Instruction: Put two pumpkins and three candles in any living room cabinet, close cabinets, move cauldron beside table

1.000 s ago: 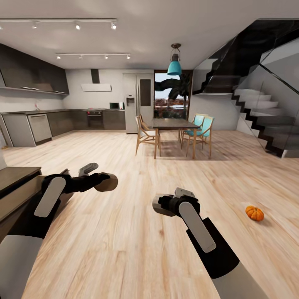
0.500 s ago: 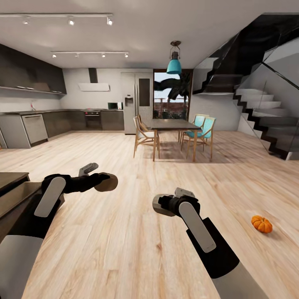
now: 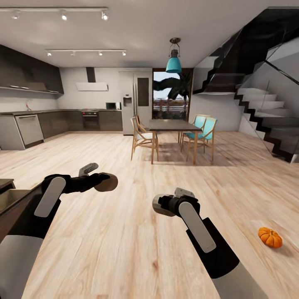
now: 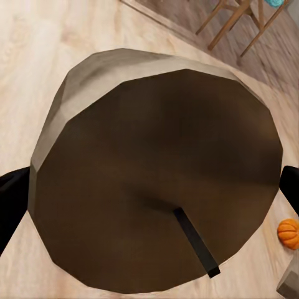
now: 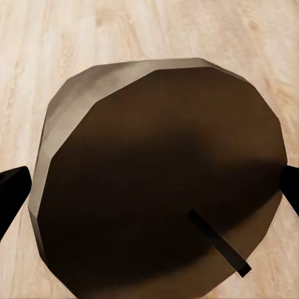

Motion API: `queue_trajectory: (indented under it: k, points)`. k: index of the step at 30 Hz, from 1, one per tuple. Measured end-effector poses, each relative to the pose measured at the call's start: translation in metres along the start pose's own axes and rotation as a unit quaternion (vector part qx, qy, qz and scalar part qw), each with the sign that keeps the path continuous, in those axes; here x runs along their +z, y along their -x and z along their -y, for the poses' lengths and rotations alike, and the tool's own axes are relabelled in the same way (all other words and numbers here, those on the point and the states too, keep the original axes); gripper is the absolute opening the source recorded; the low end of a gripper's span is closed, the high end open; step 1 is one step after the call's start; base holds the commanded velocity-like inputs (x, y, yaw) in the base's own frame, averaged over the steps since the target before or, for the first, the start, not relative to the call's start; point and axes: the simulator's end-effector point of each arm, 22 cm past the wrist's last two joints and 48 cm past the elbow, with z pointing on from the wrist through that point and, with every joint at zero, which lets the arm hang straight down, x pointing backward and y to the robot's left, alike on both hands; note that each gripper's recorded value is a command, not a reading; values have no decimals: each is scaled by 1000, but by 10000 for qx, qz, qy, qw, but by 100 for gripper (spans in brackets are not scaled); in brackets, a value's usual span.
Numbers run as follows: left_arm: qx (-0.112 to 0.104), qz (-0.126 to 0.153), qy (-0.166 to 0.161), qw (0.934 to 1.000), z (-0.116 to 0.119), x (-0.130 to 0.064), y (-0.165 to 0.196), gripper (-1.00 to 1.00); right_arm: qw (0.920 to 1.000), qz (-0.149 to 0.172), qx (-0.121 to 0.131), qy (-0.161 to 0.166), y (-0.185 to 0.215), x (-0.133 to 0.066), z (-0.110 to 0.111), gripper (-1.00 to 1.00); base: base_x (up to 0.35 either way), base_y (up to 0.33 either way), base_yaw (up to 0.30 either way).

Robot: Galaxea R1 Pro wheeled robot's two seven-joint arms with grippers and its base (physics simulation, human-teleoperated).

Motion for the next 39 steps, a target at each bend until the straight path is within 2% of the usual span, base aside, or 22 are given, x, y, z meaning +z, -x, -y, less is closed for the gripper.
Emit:
queue_trajectory:
  k: [39]
  points:
    - [-6, -6, 2, 10000, 0, 0, 0, -100, 10000, 5, 7, -8, 1, 1, 2, -100, 330, -117, 0]
